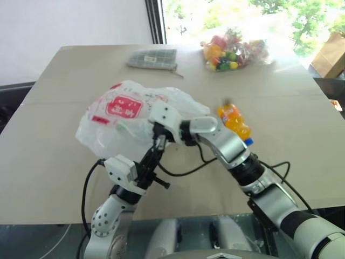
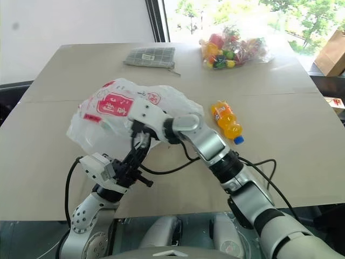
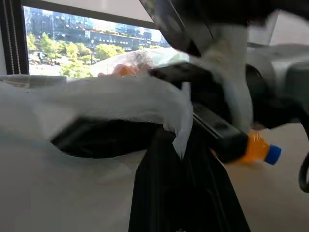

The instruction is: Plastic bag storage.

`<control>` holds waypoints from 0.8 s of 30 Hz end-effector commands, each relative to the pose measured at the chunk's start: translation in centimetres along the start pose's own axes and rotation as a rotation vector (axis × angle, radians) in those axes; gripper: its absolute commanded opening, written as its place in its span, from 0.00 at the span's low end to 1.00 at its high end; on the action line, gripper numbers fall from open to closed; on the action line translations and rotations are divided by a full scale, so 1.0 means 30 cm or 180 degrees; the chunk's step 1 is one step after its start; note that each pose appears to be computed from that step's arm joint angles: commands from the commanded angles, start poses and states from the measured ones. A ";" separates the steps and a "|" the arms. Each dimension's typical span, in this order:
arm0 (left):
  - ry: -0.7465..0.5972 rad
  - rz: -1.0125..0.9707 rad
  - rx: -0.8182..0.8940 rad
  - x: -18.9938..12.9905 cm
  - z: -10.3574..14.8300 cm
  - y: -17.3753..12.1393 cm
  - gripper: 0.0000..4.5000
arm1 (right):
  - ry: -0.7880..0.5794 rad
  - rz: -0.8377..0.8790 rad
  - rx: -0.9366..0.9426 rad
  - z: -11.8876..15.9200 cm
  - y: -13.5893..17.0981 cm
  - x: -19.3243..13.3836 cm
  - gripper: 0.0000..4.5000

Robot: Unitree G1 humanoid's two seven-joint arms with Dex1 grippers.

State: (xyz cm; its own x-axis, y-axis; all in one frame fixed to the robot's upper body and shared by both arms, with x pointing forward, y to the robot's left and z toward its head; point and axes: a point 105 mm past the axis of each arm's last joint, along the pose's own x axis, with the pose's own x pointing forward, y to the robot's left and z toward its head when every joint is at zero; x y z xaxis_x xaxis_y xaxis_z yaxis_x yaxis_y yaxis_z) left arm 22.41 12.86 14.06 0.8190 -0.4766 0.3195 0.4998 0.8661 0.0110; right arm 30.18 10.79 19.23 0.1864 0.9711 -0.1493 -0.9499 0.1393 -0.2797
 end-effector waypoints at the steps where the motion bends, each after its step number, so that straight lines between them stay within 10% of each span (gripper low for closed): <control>1: -0.0130 -0.0050 0.0144 0.006 0.035 -0.005 0.00 | -0.0231 -0.0136 0.0005 0.041 -0.017 -0.006 0.41; 5: -0.0140 -0.0033 0.0169 0.010 0.039 0.001 0.00 | -0.0139 -0.0287 0.0058 -0.026 -0.049 -0.063 0.84; 14: -0.0193 0.0111 0.0075 0.021 0.045 0.029 0.00 | -0.0044 -0.0443 0.0068 -0.095 -0.121 -0.368 0.84; 24: -0.0191 0.0075 0.0071 0.027 0.043 0.031 0.00 | 0.0728 -0.1933 0.0111 -0.193 -0.280 -0.718 0.84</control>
State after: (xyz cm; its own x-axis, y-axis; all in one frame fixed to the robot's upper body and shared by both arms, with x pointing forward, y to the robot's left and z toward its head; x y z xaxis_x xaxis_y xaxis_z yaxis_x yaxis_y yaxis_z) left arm 23.46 13.49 14.74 0.8276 -0.4428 0.3450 0.4686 0.8833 0.0096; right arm 36.08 -11.67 17.93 0.7102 0.6748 -0.2007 -0.7006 0.6497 -0.2949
